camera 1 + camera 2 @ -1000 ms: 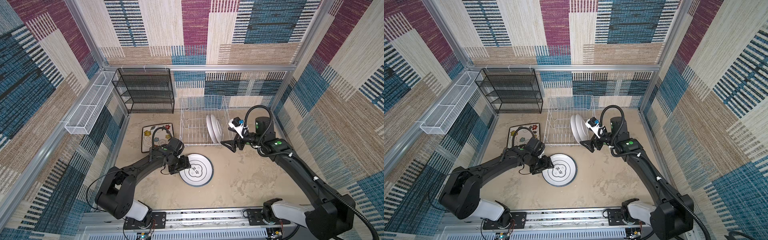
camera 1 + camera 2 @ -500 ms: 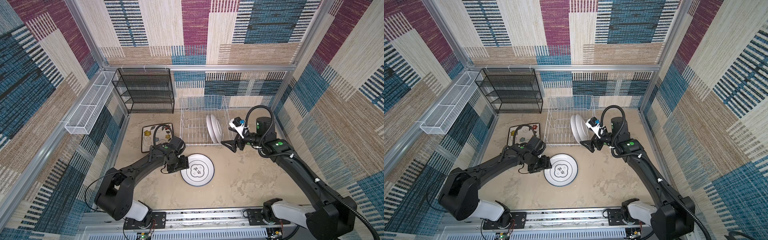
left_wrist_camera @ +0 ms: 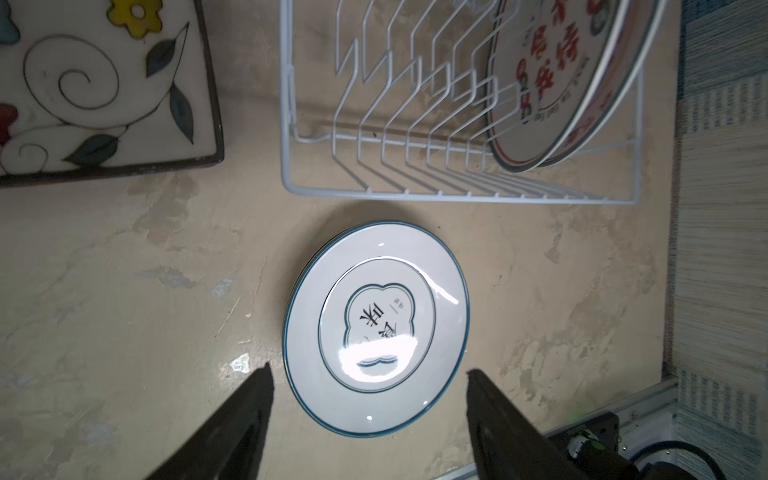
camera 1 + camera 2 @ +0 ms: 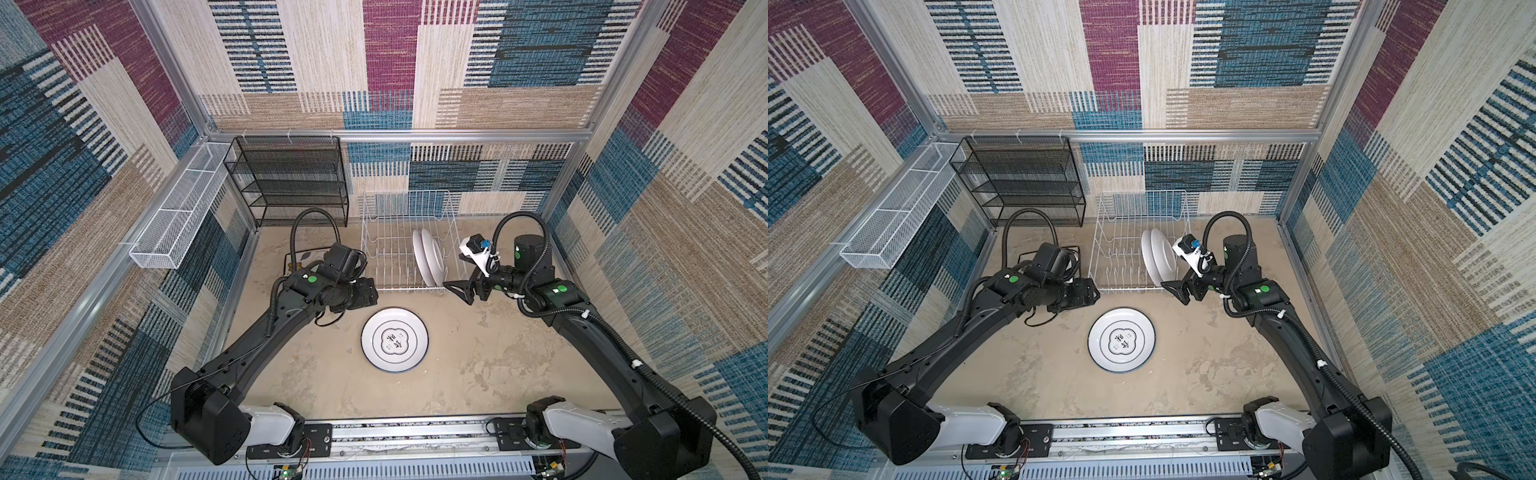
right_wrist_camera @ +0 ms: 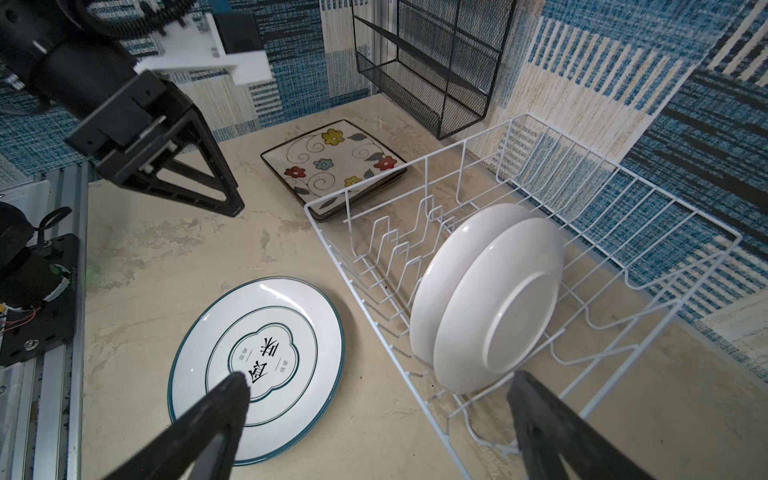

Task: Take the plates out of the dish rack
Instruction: 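Raise the left gripper and move it back to the rack, then lower the left gripper onto the top rim of the red-printed plate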

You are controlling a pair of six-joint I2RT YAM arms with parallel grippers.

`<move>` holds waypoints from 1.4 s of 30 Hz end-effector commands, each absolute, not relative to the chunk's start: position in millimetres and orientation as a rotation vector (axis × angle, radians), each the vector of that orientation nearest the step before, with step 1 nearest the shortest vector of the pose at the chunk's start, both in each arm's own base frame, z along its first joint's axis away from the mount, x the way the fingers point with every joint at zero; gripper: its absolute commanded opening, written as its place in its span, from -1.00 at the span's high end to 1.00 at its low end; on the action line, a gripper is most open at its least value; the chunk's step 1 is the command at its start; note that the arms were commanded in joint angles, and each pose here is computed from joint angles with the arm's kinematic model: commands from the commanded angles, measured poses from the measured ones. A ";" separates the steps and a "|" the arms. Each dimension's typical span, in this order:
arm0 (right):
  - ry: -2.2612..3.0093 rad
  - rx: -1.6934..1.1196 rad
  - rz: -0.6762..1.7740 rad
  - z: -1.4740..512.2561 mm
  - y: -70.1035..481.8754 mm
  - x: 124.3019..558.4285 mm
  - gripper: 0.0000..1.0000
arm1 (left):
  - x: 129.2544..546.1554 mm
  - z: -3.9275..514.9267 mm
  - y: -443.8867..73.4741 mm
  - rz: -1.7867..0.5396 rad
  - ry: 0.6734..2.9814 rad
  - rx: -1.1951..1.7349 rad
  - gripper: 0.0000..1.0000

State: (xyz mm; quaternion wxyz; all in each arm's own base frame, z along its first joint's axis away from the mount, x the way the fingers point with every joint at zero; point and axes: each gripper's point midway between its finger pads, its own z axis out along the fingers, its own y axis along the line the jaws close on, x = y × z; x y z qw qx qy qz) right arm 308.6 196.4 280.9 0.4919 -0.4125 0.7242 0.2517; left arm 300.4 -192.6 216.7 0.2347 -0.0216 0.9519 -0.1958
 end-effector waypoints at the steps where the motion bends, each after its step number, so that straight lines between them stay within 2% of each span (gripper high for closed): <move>1: 1.733 -0.986 0.592 285.9 196.5 313.8 -0.98 | 312.4 238.3 -202.3 -0.559 2.566 0.020 -0.50; 9: 1.790 -0.833 0.644 287.2 193.4 321.6 -0.99 | 353.0 262.7 -245.4 -0.681 2.484 0.104 -0.46; 17: 1.822 -0.739 0.590 285.6 183.7 332.6 -0.99 | 401.7 261.4 -293.3 -0.767 2.443 0.181 -0.38; 22: 1.819 -0.715 0.553 291.1 179.3 336.5 -0.99 | 424.0 244.6 -313.7 -0.800 2.467 0.179 -0.21; 42: 1.817 -0.658 0.483 297.3 167.9 339.9 -0.99 | 457.1 186.1 -340.1 -0.818 2.563 0.136 0.12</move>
